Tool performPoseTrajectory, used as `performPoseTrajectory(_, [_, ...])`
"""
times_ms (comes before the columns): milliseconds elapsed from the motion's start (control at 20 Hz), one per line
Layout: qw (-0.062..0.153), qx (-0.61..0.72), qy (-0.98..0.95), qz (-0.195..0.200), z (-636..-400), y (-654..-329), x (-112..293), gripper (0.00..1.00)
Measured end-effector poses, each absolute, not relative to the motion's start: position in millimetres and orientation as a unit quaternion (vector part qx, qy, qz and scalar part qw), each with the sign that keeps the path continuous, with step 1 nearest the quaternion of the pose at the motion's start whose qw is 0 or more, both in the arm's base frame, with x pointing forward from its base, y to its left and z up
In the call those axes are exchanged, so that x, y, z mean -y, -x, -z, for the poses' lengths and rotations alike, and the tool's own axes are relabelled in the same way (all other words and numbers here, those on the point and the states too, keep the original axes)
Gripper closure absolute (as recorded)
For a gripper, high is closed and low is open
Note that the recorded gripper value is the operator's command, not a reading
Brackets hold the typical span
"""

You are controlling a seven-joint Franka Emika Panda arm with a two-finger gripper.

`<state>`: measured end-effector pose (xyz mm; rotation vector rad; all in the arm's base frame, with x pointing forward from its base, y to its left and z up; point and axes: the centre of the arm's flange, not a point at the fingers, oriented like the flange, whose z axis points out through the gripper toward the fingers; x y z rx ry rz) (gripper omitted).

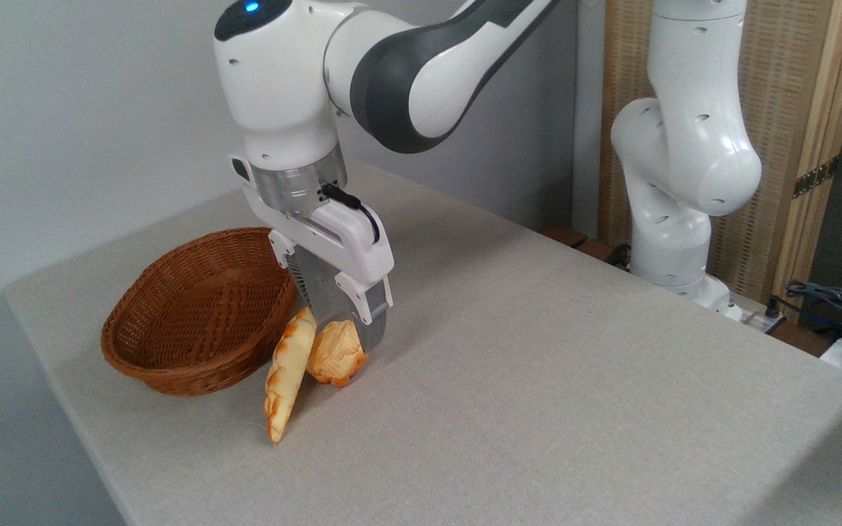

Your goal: Put bread into the basket

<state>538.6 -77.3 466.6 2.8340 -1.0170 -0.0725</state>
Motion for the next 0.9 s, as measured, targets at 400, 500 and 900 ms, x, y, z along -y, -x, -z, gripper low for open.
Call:
performPoseTrajectory(400, [0.060,0.336,-0.940,0.029,-440.3,-543.9,80.8,0.00])
performPoseTrajectory(500, [0.058,0.336,-0.940,0.031,-433.0,-546.4,81.9,0.00])
performPoseTrajectory(900, [0.058,0.343,-0.937,0.044,-418.8,-546.0,91.9,0.35])
